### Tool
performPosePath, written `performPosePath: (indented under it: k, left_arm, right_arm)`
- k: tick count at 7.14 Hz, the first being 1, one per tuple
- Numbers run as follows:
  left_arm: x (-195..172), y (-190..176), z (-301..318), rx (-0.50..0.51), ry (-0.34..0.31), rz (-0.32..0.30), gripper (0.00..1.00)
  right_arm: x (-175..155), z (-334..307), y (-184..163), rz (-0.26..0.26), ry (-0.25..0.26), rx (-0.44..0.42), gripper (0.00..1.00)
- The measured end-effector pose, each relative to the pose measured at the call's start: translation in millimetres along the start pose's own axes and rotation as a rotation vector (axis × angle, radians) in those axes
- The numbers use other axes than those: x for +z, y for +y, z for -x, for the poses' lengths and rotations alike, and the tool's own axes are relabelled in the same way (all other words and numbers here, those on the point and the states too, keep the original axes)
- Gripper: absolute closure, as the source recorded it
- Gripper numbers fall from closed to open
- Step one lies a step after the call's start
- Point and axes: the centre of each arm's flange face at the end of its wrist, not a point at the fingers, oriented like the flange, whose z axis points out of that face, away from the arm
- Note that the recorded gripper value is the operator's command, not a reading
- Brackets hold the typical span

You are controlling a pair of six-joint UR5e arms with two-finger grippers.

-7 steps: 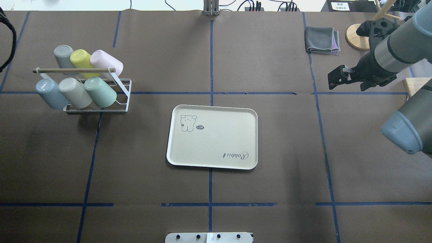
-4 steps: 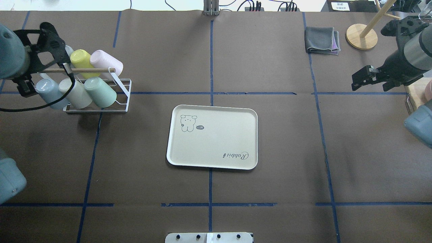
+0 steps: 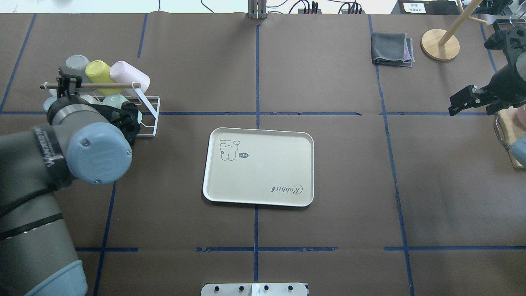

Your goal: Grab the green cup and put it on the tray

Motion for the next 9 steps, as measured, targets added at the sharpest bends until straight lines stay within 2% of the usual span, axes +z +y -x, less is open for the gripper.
performPosePath:
  k: [2,3,6,9]
  left_arm:
    - [3.7,-44.0,-16.5,0.3,-0.094,0.087,0.01]
    - [4.9,-59.3,-19.6,0.396,-0.113,0.112,0.0]
    - [-2.5,-100.4,-27.5,0.494,-0.128,0.129,0.0]
    - [20.3,-143.1,-63.3,0.656,-0.174,0.225,0.0]
  right_arm:
    - [3.4,-4.9,-0.2,0.006,0.006,-0.006,0.0]
    - [5.4,-6.6,-0.8,0.009,0.008,-0.004,0.0]
    - [7.7,-10.2,-2.5,0.013,0.012,0.003,0.0]
    - [8.1,-11.1,-2.5,0.014,0.013,0.006,0.0]
